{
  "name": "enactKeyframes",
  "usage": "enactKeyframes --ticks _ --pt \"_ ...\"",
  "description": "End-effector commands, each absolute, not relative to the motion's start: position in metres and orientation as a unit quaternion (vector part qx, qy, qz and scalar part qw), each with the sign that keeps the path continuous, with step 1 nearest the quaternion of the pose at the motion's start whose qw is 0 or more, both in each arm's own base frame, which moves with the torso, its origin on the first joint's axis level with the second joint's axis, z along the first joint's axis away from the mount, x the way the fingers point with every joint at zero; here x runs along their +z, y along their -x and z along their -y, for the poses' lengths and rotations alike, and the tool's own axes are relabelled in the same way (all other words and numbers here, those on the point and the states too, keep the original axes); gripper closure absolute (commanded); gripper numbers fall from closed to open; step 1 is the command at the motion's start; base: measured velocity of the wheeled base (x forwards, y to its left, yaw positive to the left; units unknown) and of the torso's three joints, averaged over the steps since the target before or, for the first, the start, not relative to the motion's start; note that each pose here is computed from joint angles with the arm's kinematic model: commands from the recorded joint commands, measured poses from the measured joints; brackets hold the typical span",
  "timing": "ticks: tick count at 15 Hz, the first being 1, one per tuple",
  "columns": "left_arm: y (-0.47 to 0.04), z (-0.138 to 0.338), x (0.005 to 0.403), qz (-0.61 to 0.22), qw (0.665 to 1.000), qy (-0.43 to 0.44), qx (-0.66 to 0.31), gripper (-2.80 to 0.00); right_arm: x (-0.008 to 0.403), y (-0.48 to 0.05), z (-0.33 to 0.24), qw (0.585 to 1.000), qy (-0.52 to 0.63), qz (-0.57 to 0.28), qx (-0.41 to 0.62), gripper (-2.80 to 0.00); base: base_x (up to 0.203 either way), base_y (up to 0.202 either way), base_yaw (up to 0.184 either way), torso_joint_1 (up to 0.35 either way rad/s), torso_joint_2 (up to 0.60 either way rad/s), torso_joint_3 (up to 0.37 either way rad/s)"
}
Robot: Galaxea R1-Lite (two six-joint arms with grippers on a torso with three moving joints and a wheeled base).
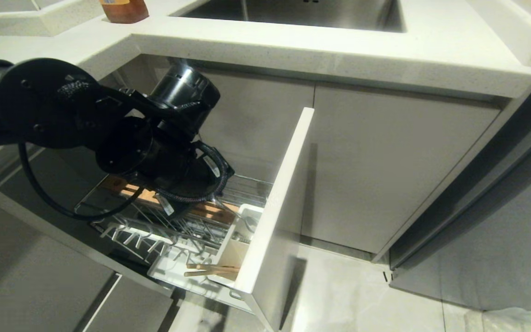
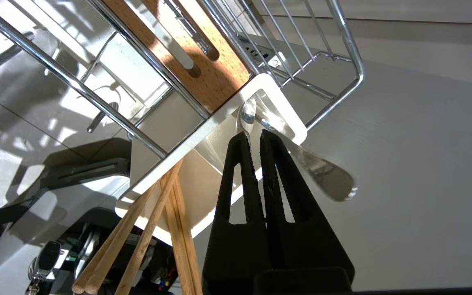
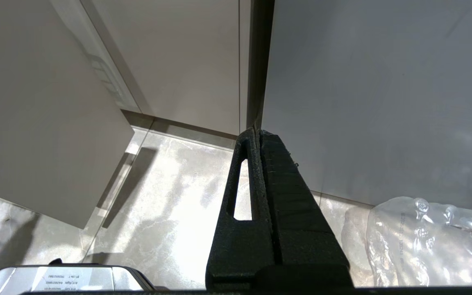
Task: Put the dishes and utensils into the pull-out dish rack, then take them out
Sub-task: Take the spoon out of the cupboard
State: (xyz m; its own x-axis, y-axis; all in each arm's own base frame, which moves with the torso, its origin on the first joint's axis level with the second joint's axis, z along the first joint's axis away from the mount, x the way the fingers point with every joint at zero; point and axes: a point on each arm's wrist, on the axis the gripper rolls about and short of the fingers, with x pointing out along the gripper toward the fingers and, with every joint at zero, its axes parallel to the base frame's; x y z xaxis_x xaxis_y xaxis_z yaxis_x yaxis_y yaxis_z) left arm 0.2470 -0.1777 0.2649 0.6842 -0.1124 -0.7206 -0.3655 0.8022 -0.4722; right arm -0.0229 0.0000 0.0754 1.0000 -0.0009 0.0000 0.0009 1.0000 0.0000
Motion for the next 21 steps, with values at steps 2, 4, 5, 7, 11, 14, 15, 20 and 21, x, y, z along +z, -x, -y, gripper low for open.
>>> enactKeyframes --ticks 2,4,5,7,11,14,15,20,21 --pt "-0.244 0.175 0.268 -0.383 0.867 0.309 0.077 0.0 0.075 0.023 0.0 1.0 0.0 -0.001 -0.001 0.0 0.0 0.0 0.0 0.0 0.0 0.0" --pt "-0.242 0.173 0.272 -0.373 0.871 0.309 0.081 0.0 0.075 0.023 0.0 1.0 0.0 -0.001 -0.001 0.0 0.0 0.0 0.0 0.0 0.0 0.0" --pt "-0.238 0.17 0.277 -0.365 0.876 0.306 0.079 0.0 0.075 0.023 0.0 1.0 0.0 -0.001 -0.001 0.0 0.0 0.0 0.0 0.0 0.0 0.0" --pt "-0.232 0.165 0.281 -0.355 0.885 0.289 0.081 0.0 0.075 0.023 0.0 1.0 0.0 0.0 0.0 0.0 0.0 0.0 0.0 0.0 0.0 0.0" --pt "-0.222 0.159 0.286 -0.365 0.886 0.271 0.093 0.0 0.075 0.023 0.0 1.0 0.0 0.0 0.0 0.0 0.0 0.0 0.0 0.0 0.0 0.0" --pt "-0.21 0.155 0.298 -0.352 0.89 0.279 0.08 0.0 0.075 0.023 0.0 1.0 0.0 -0.001 -0.001 0.0 0.0 0.0 0.0 0.0 0.0 0.0" --pt "-0.208 0.154 0.3 -0.349 0.89 0.282 0.077 0.0 0.075 0.023 0.0 1.0 0.0 -0.001 0.0 0.0 0.0 0.0 0.0 0.0 0.0 0.0" --pt "-0.194 0.148 0.313 -0.323 0.898 0.289 0.071 0.0 0.075 0.023 0.0 1.0 0.0 -0.001 -0.001 0.0 0.0 0.0 0.0 0.0 0.0 0.0" --pt "-0.191 0.148 0.315 -0.324 0.899 0.288 0.067 0.0 0.075 0.023 0.0 1.0 0.0 0.0 0.0 0.0 0.0 0.0 0.0 0.0 0.0 0.0"
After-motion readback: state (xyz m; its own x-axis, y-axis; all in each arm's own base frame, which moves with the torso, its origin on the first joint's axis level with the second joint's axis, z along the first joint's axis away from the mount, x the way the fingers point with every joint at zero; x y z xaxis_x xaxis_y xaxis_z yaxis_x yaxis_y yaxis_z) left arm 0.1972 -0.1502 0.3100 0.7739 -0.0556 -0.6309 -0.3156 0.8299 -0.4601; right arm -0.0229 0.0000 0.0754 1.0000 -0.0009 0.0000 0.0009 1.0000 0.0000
